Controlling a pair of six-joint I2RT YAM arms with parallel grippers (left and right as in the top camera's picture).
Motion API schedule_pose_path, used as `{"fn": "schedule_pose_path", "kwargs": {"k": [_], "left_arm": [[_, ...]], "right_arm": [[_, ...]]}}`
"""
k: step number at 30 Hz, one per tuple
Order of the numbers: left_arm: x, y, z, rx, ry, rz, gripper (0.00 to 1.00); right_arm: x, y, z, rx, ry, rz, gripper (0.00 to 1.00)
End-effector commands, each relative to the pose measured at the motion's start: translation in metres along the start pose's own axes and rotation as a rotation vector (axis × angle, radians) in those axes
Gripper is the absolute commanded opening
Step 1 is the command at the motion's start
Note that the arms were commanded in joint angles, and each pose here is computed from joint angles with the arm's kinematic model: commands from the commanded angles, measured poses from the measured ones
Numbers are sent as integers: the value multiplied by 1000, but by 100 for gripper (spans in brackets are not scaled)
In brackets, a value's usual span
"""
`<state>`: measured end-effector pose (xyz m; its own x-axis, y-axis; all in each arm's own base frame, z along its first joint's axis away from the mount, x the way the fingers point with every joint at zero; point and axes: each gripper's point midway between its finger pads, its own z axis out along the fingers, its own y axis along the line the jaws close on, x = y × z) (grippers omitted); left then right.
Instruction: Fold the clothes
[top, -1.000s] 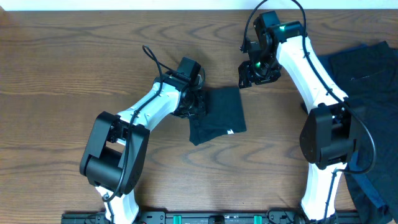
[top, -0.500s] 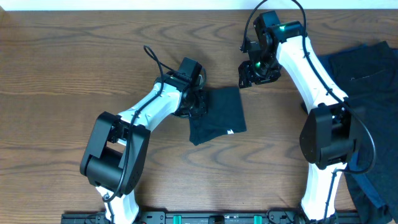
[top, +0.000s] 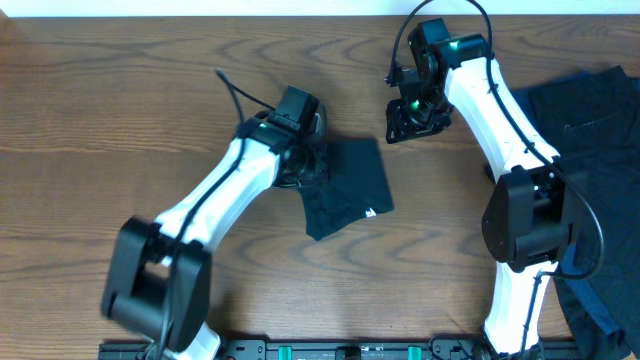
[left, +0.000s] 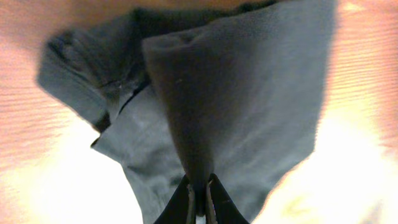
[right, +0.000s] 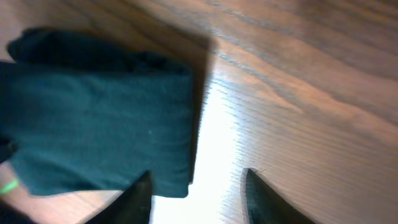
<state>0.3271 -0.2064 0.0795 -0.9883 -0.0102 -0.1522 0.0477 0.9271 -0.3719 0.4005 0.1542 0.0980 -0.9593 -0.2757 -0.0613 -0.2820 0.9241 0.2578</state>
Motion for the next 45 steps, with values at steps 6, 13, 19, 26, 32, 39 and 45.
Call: {"fn": "schedule_pose_path", "kwargs": {"k": [6, 13, 19, 26, 32, 39, 45], "left_arm": [[8, 20, 3, -91, 25, -28, 6], [16, 43, 28, -182, 80, -46, 6], [17, 56, 35, -244, 85, -48, 6], [22, 68, 40, -289, 90, -49, 6], [23, 69, 42, -290, 92, -50, 7], [24, 70, 44, -294, 99, -51, 13], [24, 71, 45, -294, 99, -51, 22]], "right_arm": [[-6, 30, -7, -173, -28, -28, 1], [-4, 40, 3, -228, -21, -37, 1], [0, 51, 27, -287, -22, -58, 1], [-8, 64, 50, -399, -89, -88, 1], [-12, 69, 57, -453, -118, -75, 1], [-6, 65, 75, -456, -115, -11, 1], [-7, 52, 99, -422, -155, 61, 1]]}}
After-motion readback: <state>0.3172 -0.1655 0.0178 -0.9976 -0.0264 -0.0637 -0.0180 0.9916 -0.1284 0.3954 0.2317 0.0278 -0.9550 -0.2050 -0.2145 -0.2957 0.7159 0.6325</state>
